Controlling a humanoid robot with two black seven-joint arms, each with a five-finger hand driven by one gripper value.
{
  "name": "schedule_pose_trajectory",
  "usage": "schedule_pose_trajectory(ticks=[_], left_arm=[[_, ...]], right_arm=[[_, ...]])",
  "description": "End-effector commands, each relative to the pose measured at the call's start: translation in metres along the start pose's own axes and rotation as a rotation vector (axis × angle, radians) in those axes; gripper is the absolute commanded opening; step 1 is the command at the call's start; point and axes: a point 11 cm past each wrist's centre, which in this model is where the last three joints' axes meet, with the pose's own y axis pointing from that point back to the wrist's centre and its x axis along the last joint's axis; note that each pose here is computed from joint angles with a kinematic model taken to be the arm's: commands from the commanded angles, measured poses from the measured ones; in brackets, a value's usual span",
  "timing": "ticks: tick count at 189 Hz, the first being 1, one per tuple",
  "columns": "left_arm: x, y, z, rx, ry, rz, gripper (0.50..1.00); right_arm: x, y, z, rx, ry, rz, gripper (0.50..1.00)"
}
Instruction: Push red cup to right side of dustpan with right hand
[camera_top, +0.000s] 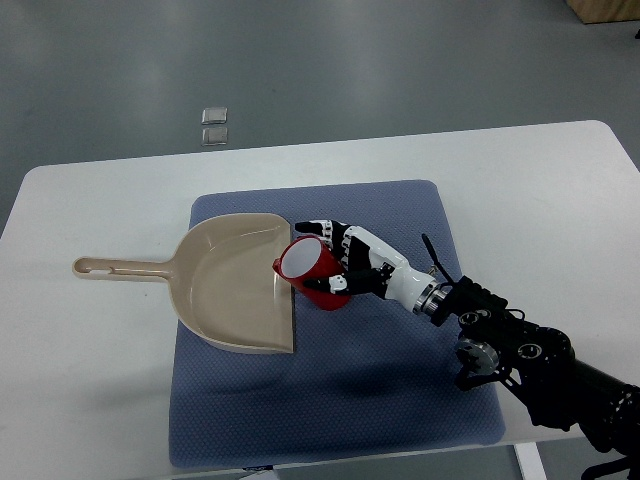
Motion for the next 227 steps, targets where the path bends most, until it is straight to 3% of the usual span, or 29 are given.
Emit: schedule_pose_trajectory(ticks=[1, 227], left_arm=[[0.0, 0.0, -0.001, 0.003, 0.0, 0.0, 1.0], [0.0, 0.0, -0.001, 0.001, 0.0, 0.0, 1.0]], right_arm=[[0.0, 0.001, 0.001, -0.002, 0.0, 0.0, 0.901], [-0.008, 0.007, 0.01, -0.011, -0.01, 0.003, 0.909]])
